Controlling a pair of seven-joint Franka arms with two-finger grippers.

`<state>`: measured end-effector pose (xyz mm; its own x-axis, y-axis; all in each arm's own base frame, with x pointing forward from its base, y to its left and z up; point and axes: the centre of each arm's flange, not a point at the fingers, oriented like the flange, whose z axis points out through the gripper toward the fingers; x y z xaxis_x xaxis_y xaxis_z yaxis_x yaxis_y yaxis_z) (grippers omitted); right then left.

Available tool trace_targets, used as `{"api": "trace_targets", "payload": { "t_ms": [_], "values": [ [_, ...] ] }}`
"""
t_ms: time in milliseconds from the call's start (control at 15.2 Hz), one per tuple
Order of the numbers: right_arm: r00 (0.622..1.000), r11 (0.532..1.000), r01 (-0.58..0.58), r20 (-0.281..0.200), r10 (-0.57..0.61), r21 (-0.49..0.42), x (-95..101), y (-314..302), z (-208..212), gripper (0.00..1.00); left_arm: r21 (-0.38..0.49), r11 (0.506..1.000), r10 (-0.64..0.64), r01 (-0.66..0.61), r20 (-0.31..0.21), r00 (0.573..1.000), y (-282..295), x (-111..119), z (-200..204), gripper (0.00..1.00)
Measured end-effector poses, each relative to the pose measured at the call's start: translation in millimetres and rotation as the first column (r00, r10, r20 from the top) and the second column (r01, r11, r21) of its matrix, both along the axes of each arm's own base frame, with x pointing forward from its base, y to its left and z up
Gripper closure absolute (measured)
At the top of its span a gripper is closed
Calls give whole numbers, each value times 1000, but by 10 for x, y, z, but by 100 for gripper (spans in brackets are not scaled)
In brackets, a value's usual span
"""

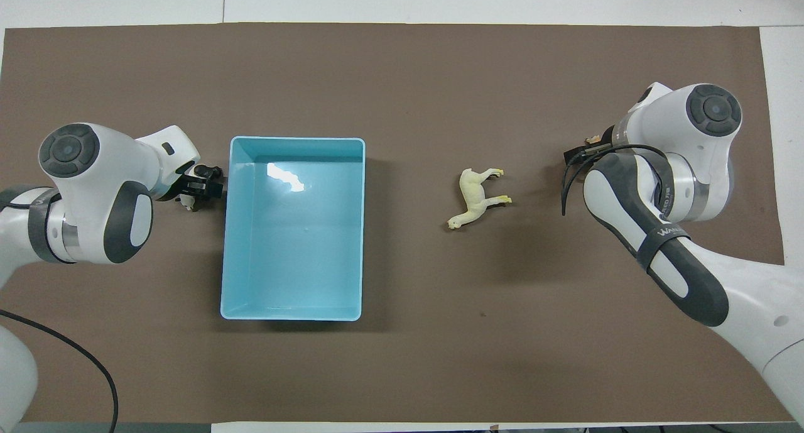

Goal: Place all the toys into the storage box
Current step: 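Grasp the panda with the left gripper while the right gripper grasps the tan toy, then drop the panda in the box while the right gripper carries the tan toy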

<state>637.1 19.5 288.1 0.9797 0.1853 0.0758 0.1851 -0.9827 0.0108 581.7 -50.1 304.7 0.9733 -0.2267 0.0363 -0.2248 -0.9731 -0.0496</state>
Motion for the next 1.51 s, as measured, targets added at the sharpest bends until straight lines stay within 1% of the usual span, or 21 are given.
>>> {"api": "trace_targets", "payload": {
  "t_ms": [66,131,197,329,394,460,592,657,789,986,1117,1249,1315,1380,1512],
  "values": [
    [1000,1000,-5,0,5,0,0,0,0,2,-1,1000,4,-4,2,1000,-4,2,-2,3],
    [1000,1000,-8,0,8,-1,0,0,0,2,-2,1000,17,-17,4,1000,-4,4,-1,3],
    [1000,1000,-10,0,10,-2,0,0,0,9,-3,999,37,-37,6,999,-3,6,0,10],
    [1000,1000,-12,0,12,-4,0,-1,0,31,-5,997,78,-78,8,997,-6,6,0,34],
    [1000,1000,-13,0,13,-5,0,-3,0,42,-7,994,107,-107,13,994,-5,13,15,44],
    [1000,1000,-13,0,13,-5,0,-3,0,51,-9,991,132,-132,14,991,-5,14,17,47],
    [1000,1000,-13,1,13,-5,1,-2,5,67,-9,988,157,-157,13,988,-5,15,21,48],
    [1000,1000,-13,1,13,-5,1,-3,6,72,-7,987,162,-162,7,987,-1,20,34,48],
    [1000,1000,-13,1,13,-5,1,-3,6,72,4,984,176,-176,-15,984,13,105,203,48],
    [1000,1000,-13,2,13,-5,4,-2,11,72,12,977,213,-213,-66,975,21,319,825,48],
    [1000,1000,-14,2,14,-5,32,0,69,72,0,964,264,-266,-110,958,-3,367,1244,49],
    [1000,1000,-15,-7,15,-5,103,8,259,72,2,941,334,-337,-144,931,-182,309,1517,49],
    [1000,1000,-17,-9,17,-5,142,25,417,72,12,928,369,-372,-152,917,-395,240,1558,49],
    [1000,1000,-21,-9,21,-4,173,49,599,72,28,919,393,-394,-161,905,-664,146,1530,49],
    [1000,1000,-27,-7,27,-3,189,95,1036,72,72,914,406,-399,-188,895,-1222,-143,1327,49]
  ]
}}
